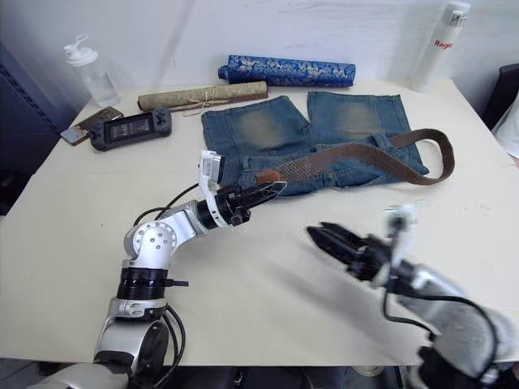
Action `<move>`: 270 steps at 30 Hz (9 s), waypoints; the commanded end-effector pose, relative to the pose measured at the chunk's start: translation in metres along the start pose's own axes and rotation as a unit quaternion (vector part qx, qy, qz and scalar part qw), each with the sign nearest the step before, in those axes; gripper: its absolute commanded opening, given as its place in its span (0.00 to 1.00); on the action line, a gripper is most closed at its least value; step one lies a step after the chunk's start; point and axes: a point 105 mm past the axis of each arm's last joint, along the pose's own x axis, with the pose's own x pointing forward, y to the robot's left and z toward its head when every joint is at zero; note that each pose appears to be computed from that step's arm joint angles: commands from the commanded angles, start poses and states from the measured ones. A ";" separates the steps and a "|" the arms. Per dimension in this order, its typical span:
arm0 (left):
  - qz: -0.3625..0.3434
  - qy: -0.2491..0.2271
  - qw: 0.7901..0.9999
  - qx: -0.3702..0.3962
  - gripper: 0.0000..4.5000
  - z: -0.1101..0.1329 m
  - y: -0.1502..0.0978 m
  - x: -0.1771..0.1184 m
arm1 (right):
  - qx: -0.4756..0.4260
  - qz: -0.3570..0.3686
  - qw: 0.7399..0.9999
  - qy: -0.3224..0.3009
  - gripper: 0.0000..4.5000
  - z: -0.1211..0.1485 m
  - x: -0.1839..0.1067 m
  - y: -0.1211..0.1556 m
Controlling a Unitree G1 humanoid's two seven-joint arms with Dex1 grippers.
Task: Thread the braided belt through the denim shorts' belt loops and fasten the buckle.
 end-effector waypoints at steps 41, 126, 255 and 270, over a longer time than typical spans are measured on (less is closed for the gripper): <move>0.102 0.178 0.900 0.383 0.39 0.004 0.054 0.019 | 0.103 -0.003 0.930 -0.353 0.00 0.099 -0.034 0.004; 0.044 0.221 0.908 0.353 0.57 0.021 -0.031 -0.105 | 0.079 -0.212 0.967 -0.120 0.00 0.034 -0.001 -0.045; 0.004 0.245 0.484 0.840 0.00 0.009 0.005 -0.021 | -0.358 -0.386 0.841 0.128 0.28 0.063 -0.088 -0.083; 0.016 0.222 0.462 0.858 0.00 0.022 0.001 -0.023 | 0.065 -0.050 0.997 0.005 0.95 0.019 0.008 0.036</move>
